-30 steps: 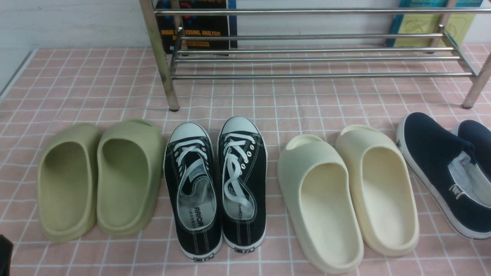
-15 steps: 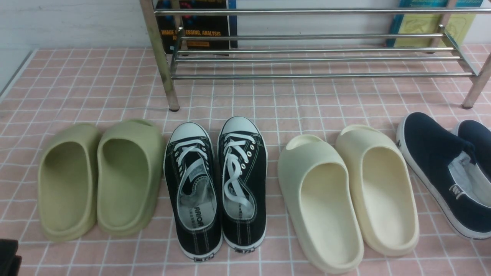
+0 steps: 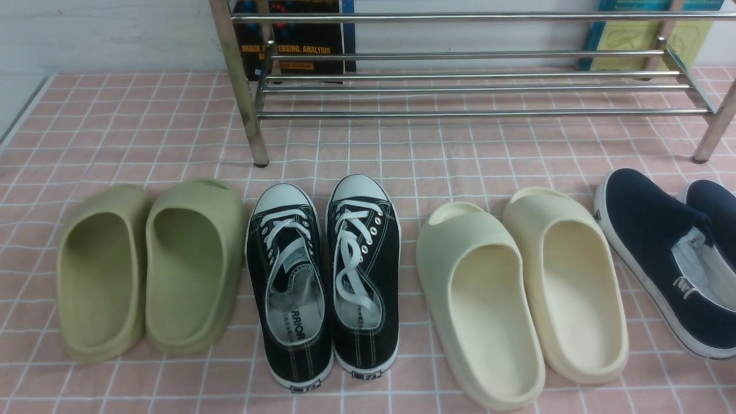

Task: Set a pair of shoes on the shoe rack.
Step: Use the left arm to grab the shoe closest to it

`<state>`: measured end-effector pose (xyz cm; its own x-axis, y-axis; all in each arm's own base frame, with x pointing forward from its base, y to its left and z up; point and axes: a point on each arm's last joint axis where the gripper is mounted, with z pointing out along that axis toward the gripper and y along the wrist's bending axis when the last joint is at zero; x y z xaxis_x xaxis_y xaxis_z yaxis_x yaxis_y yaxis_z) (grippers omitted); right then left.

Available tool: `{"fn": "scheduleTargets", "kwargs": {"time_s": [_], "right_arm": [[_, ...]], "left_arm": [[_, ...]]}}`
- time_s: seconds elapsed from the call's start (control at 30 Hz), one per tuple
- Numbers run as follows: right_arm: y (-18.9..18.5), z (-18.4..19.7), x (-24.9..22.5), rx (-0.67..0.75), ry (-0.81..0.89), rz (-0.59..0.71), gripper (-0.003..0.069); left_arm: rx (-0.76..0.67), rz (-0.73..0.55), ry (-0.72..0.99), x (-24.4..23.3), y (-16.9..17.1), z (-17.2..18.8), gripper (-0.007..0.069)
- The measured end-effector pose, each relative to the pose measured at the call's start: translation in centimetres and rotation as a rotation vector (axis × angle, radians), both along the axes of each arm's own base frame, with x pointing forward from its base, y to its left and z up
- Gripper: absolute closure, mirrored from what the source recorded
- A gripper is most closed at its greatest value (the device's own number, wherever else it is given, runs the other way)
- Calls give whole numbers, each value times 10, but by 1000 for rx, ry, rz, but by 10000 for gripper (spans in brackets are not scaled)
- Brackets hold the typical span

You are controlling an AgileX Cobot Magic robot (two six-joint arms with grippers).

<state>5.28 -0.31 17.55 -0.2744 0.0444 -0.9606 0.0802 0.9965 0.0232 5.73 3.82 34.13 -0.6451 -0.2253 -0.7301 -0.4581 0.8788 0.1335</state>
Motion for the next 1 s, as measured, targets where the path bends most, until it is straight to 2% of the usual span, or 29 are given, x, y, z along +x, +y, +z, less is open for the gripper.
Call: {"fn": "scheduleTargets", "kwargs": {"time_s": [0.03, 0.13, 0.27, 0.3, 0.33, 0.43, 0.47, 0.6, 0.63, 0.67, 0.7, 0.73, 0.8, 0.87, 1.0], "right_arm": [[0, 0, 0, 0, 0, 0, 419], [0, 0, 0, 0, 0, 0, 419], [0, 0, 0, 0, 0, 0, 419], [0, 0, 0, 0, 0, 0, 419], [0, 0, 0, 0, 0, 0, 419], [0, 0, 0, 0, 0, 0, 419], [0, 0, 0, 0, 0, 0, 419], [0, 0, 0, 0, 0, 0, 419], [0, 0, 0, 0, 0, 0, 419], [0, 0, 0, 0, 0, 0, 419], [0, 0, 0, 0, 0, 0, 419], [0, 0, 0, 0, 0, 0, 419], [0, 0, 0, 0, 0, 0, 419], [0, 0, 0, 0, 0, 0, 419], [0, 0, 0, 0, 0, 0, 419]], "left_arm": [[4, -7, 6, 2, 0, 3, 623], [-5, -139, 154, 35, -8, 7, 623], [-181, -337, 299, 65, -32, -8, 622], [-190, -349, 311, 67, -33, -10, 622], [-254, -447, 356, 76, -46, -16, 616], [-307, -549, 378, 86, -61, -21, 601], [-322, -611, 372, 97, -73, -25, 573], [-328, -678, 385, 114, -94, -36, 492], [-327, -716, 404, 123, -109, -44, 423], [-328, -722, 409, 126, -113, -46, 403], [-334, -746, 430, 137, -131, -60, 300], [-335, -749, 431, 137, -132, -60, 300], [-353, -749, 434, 152, -153, -78, 176], [-369, -721, 422, 165, -162, -90, 105], [-366, -665, 425, 191, -174, -105, 57]]}}
